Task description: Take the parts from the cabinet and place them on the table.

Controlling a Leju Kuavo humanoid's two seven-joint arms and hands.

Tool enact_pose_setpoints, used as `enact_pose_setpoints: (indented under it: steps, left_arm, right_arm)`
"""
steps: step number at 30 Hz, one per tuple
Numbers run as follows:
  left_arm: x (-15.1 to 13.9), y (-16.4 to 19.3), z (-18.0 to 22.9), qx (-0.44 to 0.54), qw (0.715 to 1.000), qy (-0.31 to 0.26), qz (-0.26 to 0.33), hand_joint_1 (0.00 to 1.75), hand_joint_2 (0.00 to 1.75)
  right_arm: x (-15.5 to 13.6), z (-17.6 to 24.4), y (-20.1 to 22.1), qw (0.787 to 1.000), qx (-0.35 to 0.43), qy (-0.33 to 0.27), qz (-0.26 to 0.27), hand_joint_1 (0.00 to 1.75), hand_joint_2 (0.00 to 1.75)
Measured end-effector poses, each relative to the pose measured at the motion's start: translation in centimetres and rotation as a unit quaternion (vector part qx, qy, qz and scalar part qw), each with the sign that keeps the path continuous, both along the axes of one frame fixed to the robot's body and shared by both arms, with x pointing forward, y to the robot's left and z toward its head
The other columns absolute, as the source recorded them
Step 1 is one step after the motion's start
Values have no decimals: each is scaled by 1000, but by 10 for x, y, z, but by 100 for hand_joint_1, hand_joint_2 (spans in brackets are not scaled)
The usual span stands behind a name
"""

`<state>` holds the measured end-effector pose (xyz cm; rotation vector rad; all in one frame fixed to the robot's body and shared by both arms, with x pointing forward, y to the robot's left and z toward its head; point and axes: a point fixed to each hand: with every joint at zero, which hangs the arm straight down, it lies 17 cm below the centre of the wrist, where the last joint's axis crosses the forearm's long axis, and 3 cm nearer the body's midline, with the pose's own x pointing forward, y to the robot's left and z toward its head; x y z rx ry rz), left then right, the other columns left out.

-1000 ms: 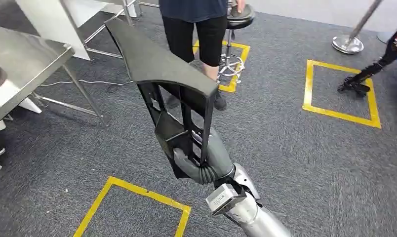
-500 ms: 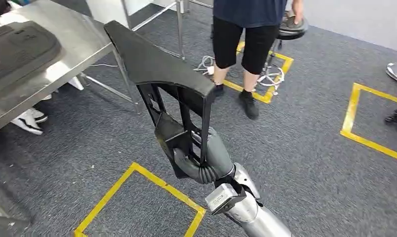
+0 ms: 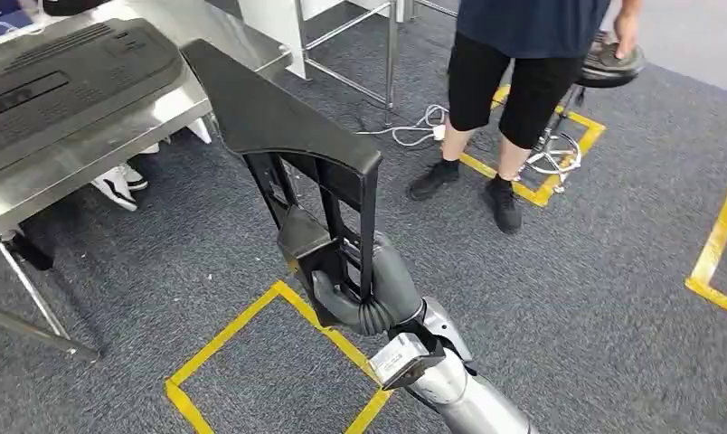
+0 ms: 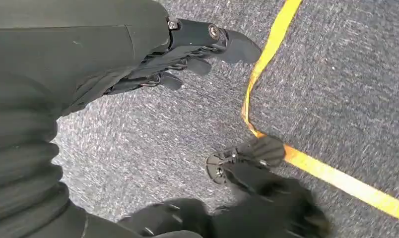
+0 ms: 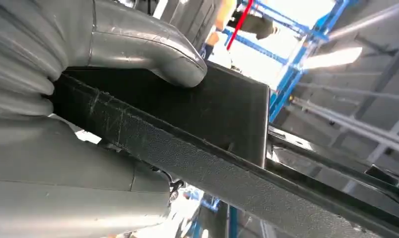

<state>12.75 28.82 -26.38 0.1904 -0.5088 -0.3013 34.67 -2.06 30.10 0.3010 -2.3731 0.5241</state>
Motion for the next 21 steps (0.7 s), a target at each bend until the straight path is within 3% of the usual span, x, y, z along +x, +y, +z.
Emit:
enact_pose_setpoints:
  steps: [21]
  left_arm:
    - [16,-4,6,-4,999,-33,1,0,175]
  right_arm:
    - [1,-2,0,1000,-4,2,1,175,175]
